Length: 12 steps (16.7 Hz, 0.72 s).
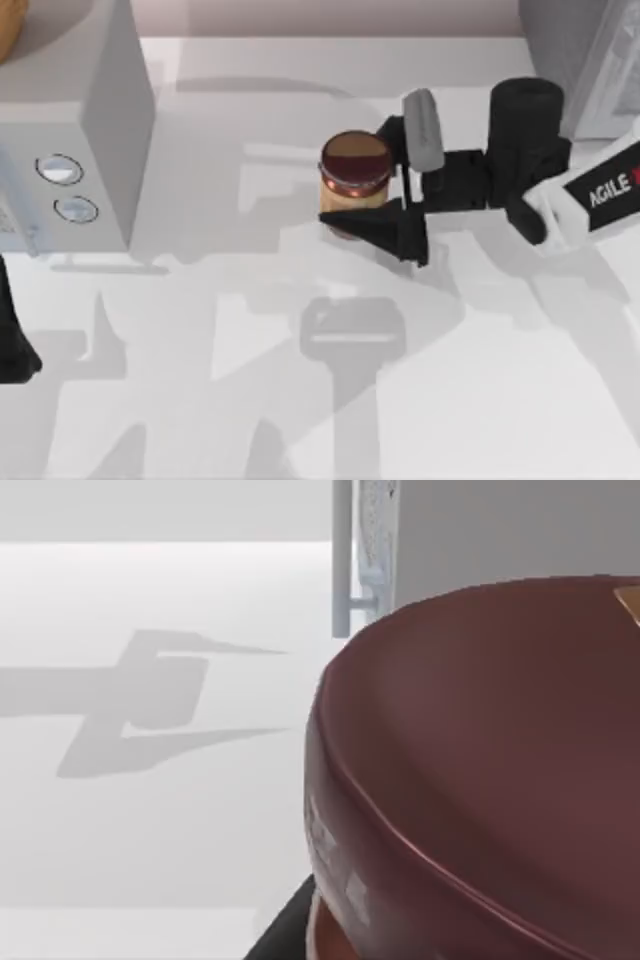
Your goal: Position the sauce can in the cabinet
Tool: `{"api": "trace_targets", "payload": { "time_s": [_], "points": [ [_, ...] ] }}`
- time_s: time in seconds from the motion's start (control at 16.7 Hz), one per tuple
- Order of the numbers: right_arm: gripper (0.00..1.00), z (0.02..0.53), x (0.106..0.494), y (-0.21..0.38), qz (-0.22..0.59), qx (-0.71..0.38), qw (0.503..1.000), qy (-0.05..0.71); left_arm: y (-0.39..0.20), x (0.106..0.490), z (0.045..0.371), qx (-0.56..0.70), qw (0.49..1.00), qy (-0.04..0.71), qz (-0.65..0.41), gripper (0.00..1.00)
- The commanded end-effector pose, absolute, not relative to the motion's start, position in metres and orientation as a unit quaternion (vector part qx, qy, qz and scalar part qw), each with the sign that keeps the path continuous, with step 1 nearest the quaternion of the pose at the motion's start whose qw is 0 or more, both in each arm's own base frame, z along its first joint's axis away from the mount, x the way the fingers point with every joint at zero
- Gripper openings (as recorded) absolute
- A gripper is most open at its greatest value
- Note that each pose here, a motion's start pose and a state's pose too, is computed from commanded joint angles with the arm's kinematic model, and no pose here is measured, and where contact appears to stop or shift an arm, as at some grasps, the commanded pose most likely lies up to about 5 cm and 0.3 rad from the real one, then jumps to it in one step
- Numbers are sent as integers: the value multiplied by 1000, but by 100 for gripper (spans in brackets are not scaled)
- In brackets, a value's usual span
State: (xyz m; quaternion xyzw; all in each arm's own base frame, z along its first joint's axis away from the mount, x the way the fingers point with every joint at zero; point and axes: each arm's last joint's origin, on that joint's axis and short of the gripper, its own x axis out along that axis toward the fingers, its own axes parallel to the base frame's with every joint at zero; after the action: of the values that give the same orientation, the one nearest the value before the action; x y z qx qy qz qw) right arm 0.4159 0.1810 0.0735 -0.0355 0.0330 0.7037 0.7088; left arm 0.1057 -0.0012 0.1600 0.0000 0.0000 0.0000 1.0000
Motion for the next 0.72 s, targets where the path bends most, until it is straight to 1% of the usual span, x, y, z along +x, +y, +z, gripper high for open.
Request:
{"api": "trace_targets", "payload": {
  "time_s": [0.24, 0.36, 0.48, 0.72],
  "points": [
    [0, 137, 415, 177, 699, -33, 713, 38, -1, 106, 160, 0, 1000, 0, 0, 100],
    [0, 161, 411, 177, 700, -34, 712, 37, -1, 106, 160, 0, 1000, 0, 0, 100],
    [0, 170, 409, 177, 701, -35, 711, 36, -1, 106, 160, 0, 1000, 0, 0, 100],
    [0, 168, 409, 177, 701, -34, 711, 37, -1, 106, 160, 0, 1000, 0, 0, 100]
  ]
}}
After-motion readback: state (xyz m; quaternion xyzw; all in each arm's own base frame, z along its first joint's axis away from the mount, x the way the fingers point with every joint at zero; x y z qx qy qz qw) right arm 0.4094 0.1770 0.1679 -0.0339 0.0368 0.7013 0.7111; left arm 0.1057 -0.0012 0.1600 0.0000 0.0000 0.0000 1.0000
